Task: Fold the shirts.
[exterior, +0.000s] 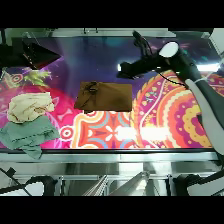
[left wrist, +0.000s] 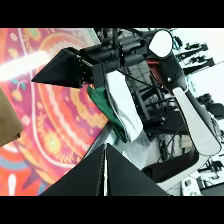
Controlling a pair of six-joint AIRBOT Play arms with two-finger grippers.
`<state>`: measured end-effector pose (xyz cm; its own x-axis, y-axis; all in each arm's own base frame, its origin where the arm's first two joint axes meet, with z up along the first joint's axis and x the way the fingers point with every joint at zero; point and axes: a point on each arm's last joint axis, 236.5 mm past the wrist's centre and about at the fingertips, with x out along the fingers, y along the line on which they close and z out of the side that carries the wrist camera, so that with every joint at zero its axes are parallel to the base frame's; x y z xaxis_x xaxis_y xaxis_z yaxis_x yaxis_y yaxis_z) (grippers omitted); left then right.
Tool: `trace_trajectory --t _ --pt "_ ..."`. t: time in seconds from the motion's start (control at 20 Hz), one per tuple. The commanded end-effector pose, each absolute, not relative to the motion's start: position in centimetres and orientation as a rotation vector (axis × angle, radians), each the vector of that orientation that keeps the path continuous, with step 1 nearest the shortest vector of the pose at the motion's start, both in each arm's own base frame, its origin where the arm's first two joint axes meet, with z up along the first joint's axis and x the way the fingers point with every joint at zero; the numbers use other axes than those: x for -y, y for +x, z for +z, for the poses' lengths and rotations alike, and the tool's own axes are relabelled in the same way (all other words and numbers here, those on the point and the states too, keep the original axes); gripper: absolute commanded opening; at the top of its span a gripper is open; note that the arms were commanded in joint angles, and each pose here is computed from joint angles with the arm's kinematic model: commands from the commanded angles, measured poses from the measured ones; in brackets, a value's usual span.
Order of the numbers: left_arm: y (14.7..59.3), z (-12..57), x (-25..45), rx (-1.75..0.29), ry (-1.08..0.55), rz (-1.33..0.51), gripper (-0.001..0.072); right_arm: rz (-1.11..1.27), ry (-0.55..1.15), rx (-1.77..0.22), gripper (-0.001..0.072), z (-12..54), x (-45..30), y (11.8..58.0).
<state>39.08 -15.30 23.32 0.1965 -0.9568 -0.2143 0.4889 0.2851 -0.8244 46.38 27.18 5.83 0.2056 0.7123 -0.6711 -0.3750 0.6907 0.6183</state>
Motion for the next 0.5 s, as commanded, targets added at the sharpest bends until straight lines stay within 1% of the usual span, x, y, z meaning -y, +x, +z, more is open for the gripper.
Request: trace_trajectory --t 0.0,0.05,0.1,0.15,0.2,0.3,0.45 --pt "38.0 23.1 15.5 -0.852 -0.684 -1.176 0.0012 0.589 0.4 -1.264 0.0022 0.5 -20.3 44.5" --pt "38.0 23.1 15.5 -0.853 -0.683 -1.177 0.0012 0.532 0.452 -1.269 0.0032 -1.5 -19.1 44.7" --pt "38.0 23.1 15.5 -0.852 -0.683 -1.176 0.0012 0.498 0.496 -1.292 0.0189 -3.3 -18.5 44.6" --pt "38.0 23.1 15.5 -0.852 -0.683 -1.176 0.0012 0.485 0.528 -1.318 0.0592 -4.6 -18.3 44.5" --pt "38.2 23.0 15.5 -0.848 -0.685 -1.169 0.0012 0.468 0.539 -1.337 0.0702 -6.1 -18.0 44.8" --pt "38.5 23.1 15.4 -0.84 -0.688 -1.159 0.0012 0.463 0.613 -1.338 0.0702 -8.0 -18.8 45.6" --pt "38.7 23.1 15.4 -0.836 -0.689 -1.155 0.0012 0.595 0.756 -1.278 0.0702 -8.3 -21.9 46.7"
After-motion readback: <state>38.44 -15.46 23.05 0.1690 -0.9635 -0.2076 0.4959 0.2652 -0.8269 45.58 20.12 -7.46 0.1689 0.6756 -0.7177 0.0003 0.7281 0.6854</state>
